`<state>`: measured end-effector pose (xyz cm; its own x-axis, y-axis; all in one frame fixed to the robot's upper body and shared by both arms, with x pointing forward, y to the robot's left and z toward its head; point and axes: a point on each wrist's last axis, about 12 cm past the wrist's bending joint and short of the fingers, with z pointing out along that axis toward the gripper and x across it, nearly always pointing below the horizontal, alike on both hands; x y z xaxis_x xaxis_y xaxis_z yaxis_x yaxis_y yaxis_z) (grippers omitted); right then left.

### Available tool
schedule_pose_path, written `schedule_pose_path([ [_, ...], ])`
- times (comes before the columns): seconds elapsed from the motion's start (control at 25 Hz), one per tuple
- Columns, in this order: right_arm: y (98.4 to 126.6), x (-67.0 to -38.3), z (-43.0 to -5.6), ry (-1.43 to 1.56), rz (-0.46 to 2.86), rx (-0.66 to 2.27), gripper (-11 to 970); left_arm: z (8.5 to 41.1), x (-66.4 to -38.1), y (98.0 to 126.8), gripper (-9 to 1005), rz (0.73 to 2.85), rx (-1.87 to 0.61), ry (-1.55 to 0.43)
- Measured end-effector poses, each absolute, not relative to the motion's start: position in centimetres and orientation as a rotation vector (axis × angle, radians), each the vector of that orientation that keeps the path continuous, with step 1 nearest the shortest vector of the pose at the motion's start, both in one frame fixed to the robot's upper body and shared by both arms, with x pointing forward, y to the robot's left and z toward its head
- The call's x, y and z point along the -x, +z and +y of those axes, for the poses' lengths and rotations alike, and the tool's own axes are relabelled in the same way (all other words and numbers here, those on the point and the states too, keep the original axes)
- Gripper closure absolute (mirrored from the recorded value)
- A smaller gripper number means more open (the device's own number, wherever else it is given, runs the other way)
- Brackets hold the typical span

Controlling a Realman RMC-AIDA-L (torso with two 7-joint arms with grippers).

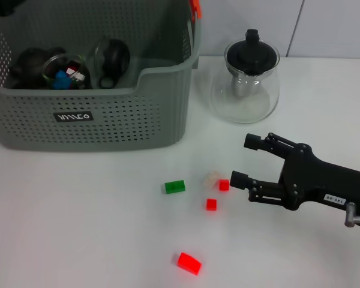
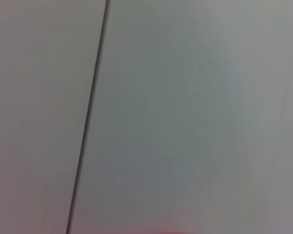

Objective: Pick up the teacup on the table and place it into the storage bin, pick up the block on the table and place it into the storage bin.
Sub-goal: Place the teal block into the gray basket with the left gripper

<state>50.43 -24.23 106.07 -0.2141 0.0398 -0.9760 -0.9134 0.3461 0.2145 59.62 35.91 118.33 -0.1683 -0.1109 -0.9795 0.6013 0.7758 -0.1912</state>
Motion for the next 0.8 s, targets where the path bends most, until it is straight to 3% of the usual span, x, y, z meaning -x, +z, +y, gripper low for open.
schedule_pose_path([
  [0.32,106.3,-50.7,-24.1,1.084,1.502,0.834,14,35.8,-61.4,117.3,502,1.771,-0.272,-0.559],
  [0.8,106.4,-50.9,-24.0,1.081,1.5,0.837,17,36.5,-60.9,117.4,480,1.758,-0.208,-0.589],
])
